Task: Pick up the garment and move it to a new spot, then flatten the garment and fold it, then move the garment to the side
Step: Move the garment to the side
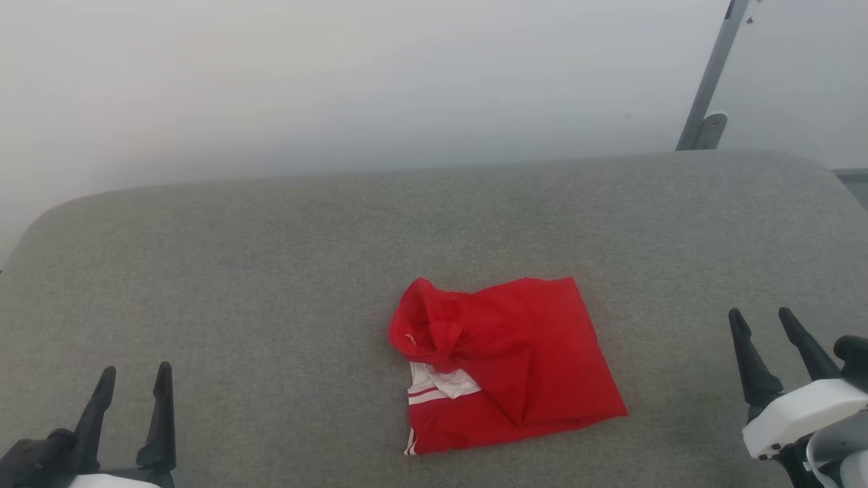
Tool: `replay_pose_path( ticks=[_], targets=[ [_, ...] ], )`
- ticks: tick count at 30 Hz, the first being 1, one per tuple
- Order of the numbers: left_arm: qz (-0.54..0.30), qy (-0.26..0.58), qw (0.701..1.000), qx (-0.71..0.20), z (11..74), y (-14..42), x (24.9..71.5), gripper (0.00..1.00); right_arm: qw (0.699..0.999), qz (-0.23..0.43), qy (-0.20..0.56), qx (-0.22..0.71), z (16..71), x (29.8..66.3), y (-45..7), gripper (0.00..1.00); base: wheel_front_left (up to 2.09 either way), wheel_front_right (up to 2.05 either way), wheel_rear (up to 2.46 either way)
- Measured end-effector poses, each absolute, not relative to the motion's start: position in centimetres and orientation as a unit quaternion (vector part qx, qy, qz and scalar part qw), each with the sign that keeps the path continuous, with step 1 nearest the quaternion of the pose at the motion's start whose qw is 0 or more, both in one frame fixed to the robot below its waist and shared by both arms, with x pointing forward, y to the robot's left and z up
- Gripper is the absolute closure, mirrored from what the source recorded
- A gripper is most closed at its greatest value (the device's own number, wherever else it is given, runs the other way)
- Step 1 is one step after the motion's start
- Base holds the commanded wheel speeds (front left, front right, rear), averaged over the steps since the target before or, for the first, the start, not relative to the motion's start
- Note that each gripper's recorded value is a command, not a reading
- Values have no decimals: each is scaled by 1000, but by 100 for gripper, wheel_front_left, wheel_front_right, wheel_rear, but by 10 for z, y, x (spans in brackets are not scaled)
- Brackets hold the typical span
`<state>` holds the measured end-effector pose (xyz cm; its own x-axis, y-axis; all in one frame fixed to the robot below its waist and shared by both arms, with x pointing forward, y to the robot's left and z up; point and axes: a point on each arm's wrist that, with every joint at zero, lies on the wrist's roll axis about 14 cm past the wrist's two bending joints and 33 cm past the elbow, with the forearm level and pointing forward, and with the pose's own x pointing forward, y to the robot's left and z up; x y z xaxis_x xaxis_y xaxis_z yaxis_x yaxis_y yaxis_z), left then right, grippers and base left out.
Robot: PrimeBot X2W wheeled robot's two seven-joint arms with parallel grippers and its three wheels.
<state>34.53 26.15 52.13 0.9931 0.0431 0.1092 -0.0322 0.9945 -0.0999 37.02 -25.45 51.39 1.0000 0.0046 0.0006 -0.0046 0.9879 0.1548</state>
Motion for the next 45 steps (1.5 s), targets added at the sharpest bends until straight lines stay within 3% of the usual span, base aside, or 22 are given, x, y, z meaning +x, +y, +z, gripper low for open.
replay_pose_path(
  ticks=[9,24,40,41,42,45],
  targets=[
    [32,-52,997,-52,518,269,336,0,995,43,37,83,499,380,-225,0,0,0,0],
    [67,-38,996,-52,510,287,319,0,960,160,219,73,438,417,-143,0,0,0,0],
    [100,-3,993,-63,490,301,318,0,865,188,459,76,374,435,-115,0,0,0,0],
    [100,-2,993,-63,489,300,318,0,859,191,469,75,374,435,-114,60,0,0,0],
    [101,-1,993,-64,489,301,318,0,855,192,476,77,373,435,-113,100,0,0,0],
    [103,0,993,-65,488,301,319,0,843,205,488,94,374,433,-102,100,0,0,0]
  ],
)
